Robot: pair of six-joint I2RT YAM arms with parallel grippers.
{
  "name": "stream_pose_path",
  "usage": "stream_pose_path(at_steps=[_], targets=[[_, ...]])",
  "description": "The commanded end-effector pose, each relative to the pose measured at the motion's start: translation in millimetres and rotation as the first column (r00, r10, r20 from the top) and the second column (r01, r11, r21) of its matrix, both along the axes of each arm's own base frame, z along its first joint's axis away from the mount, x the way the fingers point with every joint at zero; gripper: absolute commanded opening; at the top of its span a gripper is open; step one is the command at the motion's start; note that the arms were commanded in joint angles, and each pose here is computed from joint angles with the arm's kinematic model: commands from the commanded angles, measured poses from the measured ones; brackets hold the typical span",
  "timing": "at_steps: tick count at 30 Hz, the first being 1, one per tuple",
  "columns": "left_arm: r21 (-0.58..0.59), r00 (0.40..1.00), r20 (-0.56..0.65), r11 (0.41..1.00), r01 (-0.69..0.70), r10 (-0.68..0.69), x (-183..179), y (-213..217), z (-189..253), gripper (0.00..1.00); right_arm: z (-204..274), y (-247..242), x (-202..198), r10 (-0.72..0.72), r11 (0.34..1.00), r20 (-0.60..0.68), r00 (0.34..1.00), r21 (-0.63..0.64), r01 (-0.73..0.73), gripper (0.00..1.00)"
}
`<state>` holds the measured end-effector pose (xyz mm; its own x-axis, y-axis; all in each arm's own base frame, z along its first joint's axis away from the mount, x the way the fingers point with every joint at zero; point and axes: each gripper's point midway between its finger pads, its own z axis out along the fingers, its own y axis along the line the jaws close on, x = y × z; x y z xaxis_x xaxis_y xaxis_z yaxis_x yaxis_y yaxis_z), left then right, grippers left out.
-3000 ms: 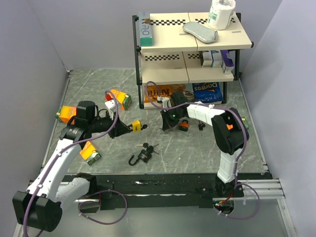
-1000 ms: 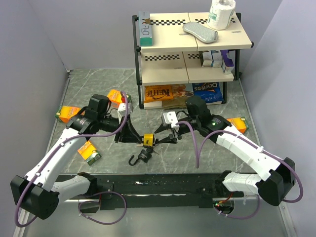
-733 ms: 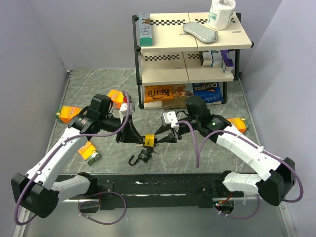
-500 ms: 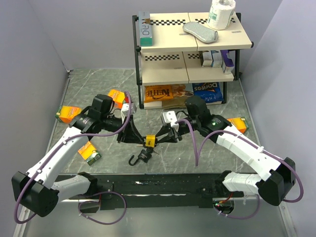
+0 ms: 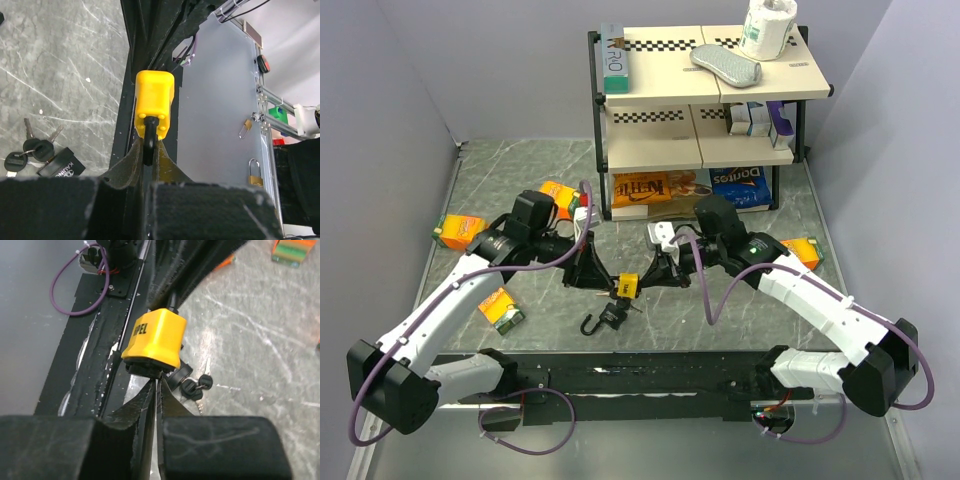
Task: Lock with the key
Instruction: Place the lock at the center of the board.
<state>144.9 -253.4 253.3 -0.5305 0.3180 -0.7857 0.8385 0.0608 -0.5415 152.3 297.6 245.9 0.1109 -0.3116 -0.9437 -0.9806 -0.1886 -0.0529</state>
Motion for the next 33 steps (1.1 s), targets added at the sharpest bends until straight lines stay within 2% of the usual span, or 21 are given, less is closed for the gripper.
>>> stream_pose_path(at_steps=[1,3,4,7,11,14,16,18,25,33], targets=[[-0.05,0.989,0.143,0.999,-0.022,0.029,24,-21,20,0.01,68,31,-5,0.089,0.968,0.121,0.989,0.224,-0.114,0.06],[-0.052,0.985,0.168,0.998,-0.04,0.048,30,-22,22,0.01,67,36,1,0.071,0.971,0.09,0.993,0.222,-0.089,0.03],[-0.049,0.989,0.136,0.997,-0.053,0.059,29,-22,22,0.01,66,39,4,0.058,0.973,0.053,0.997,0.22,-0.068,0.02],[-0.051,0.986,0.143,0.995,-0.082,0.089,34,-23,25,0.01,66,44,10,0.019,0.977,-0.027,0.999,0.212,-0.013,0.01],[-0.036,0.966,0.143,0.977,-0.21,0.213,51,-20,25,0.01,65,47,18,-0.051,0.979,-0.16,0.986,0.187,0.081,0.0],[-0.045,0.93,0.161,0.944,-0.327,0.33,66,-14,26,0.01,58,48,26,-0.108,0.976,-0.283,0.953,0.15,0.155,0.0],[-0.055,0.898,0.181,0.916,-0.398,0.401,72,-7,24,0.01,53,46,31,-0.145,0.972,-0.4,0.905,0.111,0.205,0.0],[-0.059,0.877,0.185,0.896,-0.44,0.443,77,-4,21,0.01,58,46,36,-0.148,0.966,-0.46,0.876,0.123,0.228,0.0],[-0.067,0.87,0.171,0.887,-0.458,0.462,82,-6,17,0.01,70,50,37,-0.08,0.968,-0.51,0.857,0.165,0.189,0.0],[-0.069,0.846,0.156,0.86,-0.506,0.51,95,0,21,0.01,72,49,32,-0.07,0.976,-0.477,0.876,0.15,0.16,0.0]])
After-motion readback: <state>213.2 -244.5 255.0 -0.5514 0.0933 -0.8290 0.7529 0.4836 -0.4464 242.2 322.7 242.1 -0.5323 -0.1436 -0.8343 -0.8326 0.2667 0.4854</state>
